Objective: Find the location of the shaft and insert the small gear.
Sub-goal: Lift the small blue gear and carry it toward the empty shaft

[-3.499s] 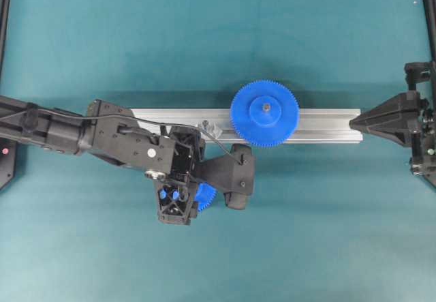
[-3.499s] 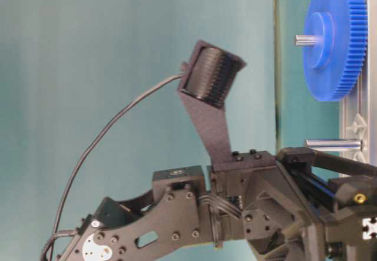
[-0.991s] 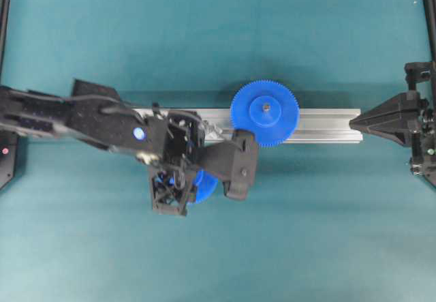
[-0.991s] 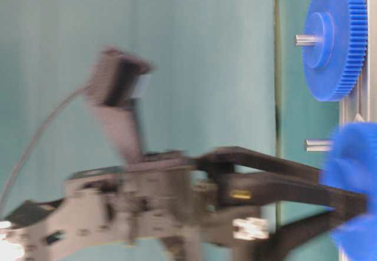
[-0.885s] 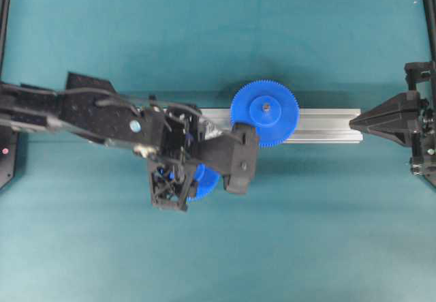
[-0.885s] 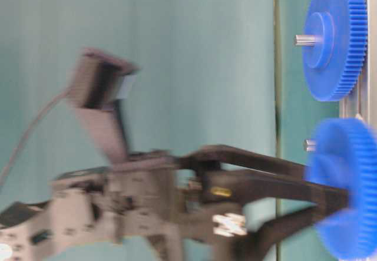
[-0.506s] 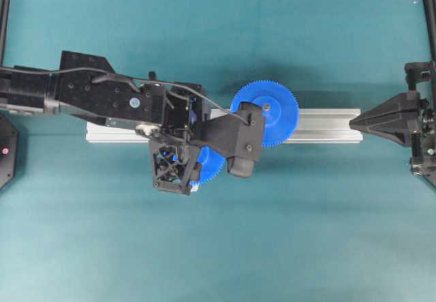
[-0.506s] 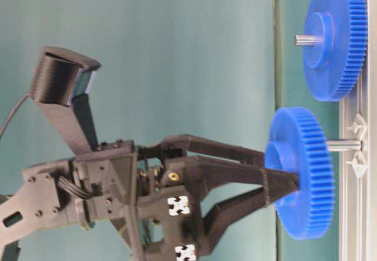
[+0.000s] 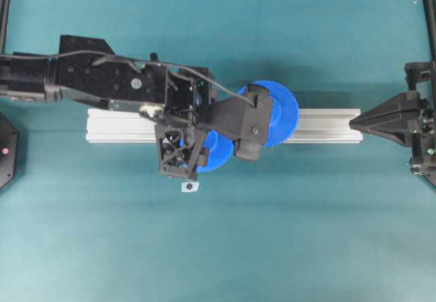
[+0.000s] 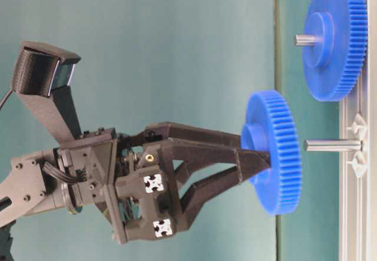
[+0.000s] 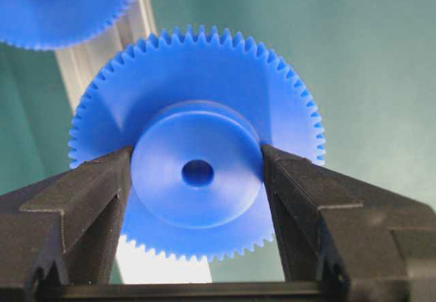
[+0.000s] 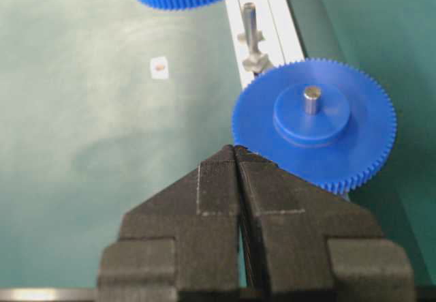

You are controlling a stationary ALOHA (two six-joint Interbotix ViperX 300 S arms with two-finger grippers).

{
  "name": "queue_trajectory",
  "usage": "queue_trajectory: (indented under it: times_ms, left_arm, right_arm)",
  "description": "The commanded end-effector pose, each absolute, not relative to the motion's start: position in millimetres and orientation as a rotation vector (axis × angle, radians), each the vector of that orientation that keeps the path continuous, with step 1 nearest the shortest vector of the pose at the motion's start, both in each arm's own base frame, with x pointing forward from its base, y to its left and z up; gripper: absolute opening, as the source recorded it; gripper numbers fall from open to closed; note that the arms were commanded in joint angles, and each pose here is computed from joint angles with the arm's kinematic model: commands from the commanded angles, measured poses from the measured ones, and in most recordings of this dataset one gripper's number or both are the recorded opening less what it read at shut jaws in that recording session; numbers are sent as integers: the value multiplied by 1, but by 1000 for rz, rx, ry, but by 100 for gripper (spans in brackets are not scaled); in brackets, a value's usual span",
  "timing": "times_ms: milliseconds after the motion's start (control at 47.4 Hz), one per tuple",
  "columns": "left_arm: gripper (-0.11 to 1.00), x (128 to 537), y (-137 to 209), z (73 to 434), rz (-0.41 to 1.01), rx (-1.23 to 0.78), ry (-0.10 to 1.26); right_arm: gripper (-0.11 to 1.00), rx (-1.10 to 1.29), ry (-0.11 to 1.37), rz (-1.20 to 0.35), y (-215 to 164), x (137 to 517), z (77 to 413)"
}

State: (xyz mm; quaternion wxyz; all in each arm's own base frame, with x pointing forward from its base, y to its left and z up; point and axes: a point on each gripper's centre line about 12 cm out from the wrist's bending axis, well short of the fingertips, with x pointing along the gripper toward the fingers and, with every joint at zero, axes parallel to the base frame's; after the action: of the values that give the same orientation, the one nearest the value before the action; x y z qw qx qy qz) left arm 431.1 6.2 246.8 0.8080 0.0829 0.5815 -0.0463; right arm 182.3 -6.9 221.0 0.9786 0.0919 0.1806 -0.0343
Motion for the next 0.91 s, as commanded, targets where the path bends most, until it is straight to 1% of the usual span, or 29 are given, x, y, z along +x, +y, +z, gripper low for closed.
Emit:
queue_trajectory:
  times_ms: [0,506,885]
  left_arm:
    - [64,435,13,265,-84,182,1193]
    - [64,441,32,252,-80,199,1220]
    - [64,451,37,247,-85,211,1222]
  right_arm:
    - [0,195,350,-73,-8,185,227]
    - [0,195,350,-73,-8,185,227]
    - [0,195,348,-73,-8,185,227]
